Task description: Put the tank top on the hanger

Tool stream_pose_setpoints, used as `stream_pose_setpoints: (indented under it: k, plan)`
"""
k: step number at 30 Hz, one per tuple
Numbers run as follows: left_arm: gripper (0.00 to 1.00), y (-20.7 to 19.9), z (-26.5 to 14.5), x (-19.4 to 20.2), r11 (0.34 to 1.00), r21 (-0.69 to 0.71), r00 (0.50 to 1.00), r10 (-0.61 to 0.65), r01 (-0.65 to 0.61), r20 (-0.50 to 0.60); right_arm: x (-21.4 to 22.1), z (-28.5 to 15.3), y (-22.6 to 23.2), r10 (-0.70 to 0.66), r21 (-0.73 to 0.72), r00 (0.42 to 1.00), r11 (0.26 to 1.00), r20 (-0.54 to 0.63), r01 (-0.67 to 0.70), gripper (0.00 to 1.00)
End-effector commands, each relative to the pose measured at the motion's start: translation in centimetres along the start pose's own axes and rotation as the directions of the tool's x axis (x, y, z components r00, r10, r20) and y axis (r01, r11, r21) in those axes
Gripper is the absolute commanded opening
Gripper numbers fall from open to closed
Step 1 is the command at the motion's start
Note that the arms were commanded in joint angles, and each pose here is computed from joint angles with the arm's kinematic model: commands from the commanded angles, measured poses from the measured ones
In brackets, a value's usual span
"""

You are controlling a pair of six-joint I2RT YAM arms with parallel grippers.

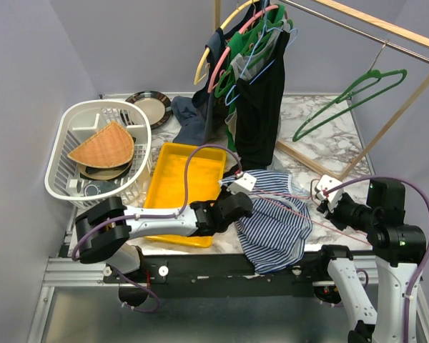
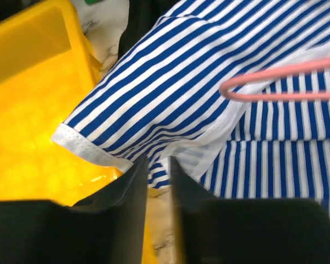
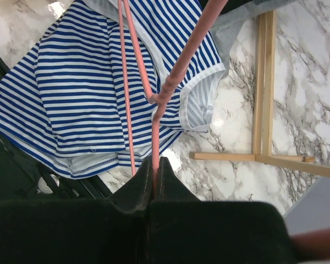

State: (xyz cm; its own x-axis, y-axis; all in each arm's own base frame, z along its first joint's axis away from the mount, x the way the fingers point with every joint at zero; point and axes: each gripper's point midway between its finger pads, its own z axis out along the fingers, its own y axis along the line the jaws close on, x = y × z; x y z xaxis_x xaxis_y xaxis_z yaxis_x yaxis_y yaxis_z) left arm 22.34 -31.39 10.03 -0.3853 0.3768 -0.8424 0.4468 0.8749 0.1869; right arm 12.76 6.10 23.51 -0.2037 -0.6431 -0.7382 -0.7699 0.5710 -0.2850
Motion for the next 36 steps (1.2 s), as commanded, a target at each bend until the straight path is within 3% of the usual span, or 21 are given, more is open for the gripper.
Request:
stream_pose_setpoints:
  k: [1,4,5,9,18,23,25,29,33,36]
  plan:
    - [0.48,-1.5,-0.8,0.1,0.993,0.120,0.998,-0.017,0.010,0.062,2.2,-0.1,0.3,0.071,0.025,0.993,0.997,-0.094,-0.069,0.00]
    - [0.53,-1.5,-0.4,0.9,0.998,0.061,0.997,0.024,-0.029,0.072,2.3,-0.1,-1.5,0.113,0.113,0.988,0.988,-0.104,-0.101,0.00]
    - [0.59,-1.4,-0.3,1.0,0.998,0.037,0.996,0.038,-0.040,0.076,2.1,-0.1,-1.9,0.118,0.129,0.989,0.986,-0.094,-0.105,0.00]
    - [0.65,-1.5,0.5,1.5,0.995,-0.057,0.993,0.085,-0.080,0.088,1.7,-0.2,-2.2,0.126,0.140,0.989,0.984,-0.081,-0.114,0.00]
    - [0.62,-0.2,2.3,0.4,0.951,-0.303,0.984,0.105,-0.057,0.144,1.5,0.1,-1.2,0.118,0.093,0.991,0.989,-0.060,-0.112,0.01]
    - [0.57,-0.8,3.3,-0.1,0.946,-0.323,0.983,0.092,-0.035,0.160,1.5,0.2,-0.9,0.113,0.079,0.992,0.991,-0.058,-0.108,0.00]
    - [0.52,-0.6,3.8,0.0,0.937,-0.347,0.983,0.096,-0.036,0.157,1.5,0.3,-0.8,0.112,0.074,0.992,0.991,-0.055,-0.108,0.00]
    - [0.20,-0.6,3.8,0.0,0.944,-0.329,0.984,0.089,-0.035,0.151,1.8,0.3,-0.3,0.108,0.058,0.992,0.993,-0.062,-0.104,0.01]
    - [0.05,-0.7,2.8,-0.2,0.966,-0.258,0.987,0.061,-0.021,0.149,2.2,0.4,0.4,0.090,0.027,0.993,0.996,-0.070,-0.088,0.01]
    - [0.01,-1.0,1.9,-0.4,0.984,-0.175,0.990,0.047,-0.023,0.136,2.1,0.4,0.9,0.069,0.003,0.996,0.998,-0.064,-0.069,0.01]
